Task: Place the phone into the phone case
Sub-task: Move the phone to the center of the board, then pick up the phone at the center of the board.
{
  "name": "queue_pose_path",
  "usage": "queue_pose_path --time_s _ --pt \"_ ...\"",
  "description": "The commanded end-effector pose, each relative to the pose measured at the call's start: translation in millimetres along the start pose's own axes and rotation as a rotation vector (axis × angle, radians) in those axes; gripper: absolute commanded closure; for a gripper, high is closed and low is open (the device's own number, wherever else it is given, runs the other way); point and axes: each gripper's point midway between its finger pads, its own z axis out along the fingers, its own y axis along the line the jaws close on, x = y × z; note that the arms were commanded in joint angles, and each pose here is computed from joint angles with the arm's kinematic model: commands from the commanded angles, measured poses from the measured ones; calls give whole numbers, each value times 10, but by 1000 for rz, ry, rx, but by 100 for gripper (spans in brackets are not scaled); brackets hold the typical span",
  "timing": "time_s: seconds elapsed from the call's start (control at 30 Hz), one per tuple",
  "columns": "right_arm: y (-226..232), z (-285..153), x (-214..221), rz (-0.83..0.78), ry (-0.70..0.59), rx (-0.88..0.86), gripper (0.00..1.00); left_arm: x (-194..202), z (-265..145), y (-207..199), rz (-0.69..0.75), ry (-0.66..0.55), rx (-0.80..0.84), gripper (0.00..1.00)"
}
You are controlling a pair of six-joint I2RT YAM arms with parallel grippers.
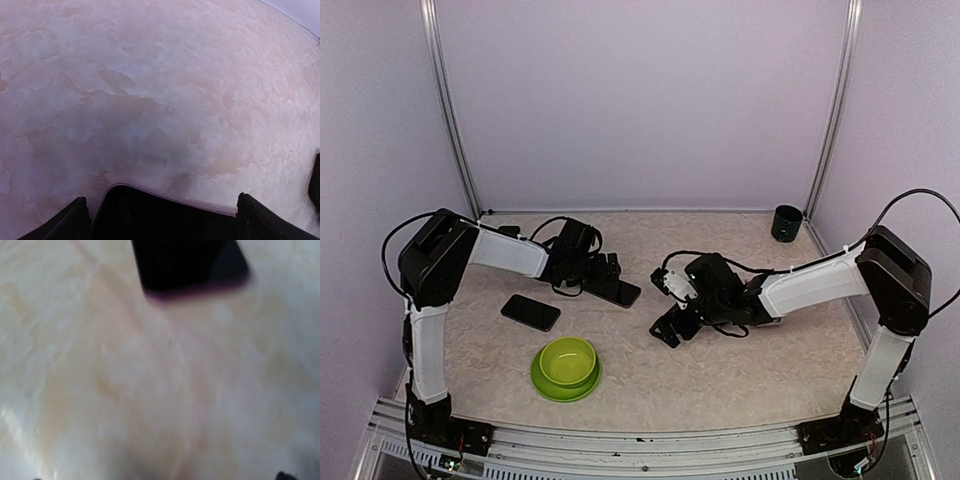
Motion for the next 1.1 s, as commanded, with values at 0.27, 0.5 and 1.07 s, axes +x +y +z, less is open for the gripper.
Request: queue_pose_path --time_s 0.27,0.5,1.07 --pt "-81 508 -392 -186 -27 57 0 428 71 -149 32 99 40 1" --pt "-147 783 -490 -217 -10 52 0 222 -184 -109 24 37 26 1" --pt "-317 1012 -553 -170 18 -49 0 97 -855 -13 -66 -63 53 1"
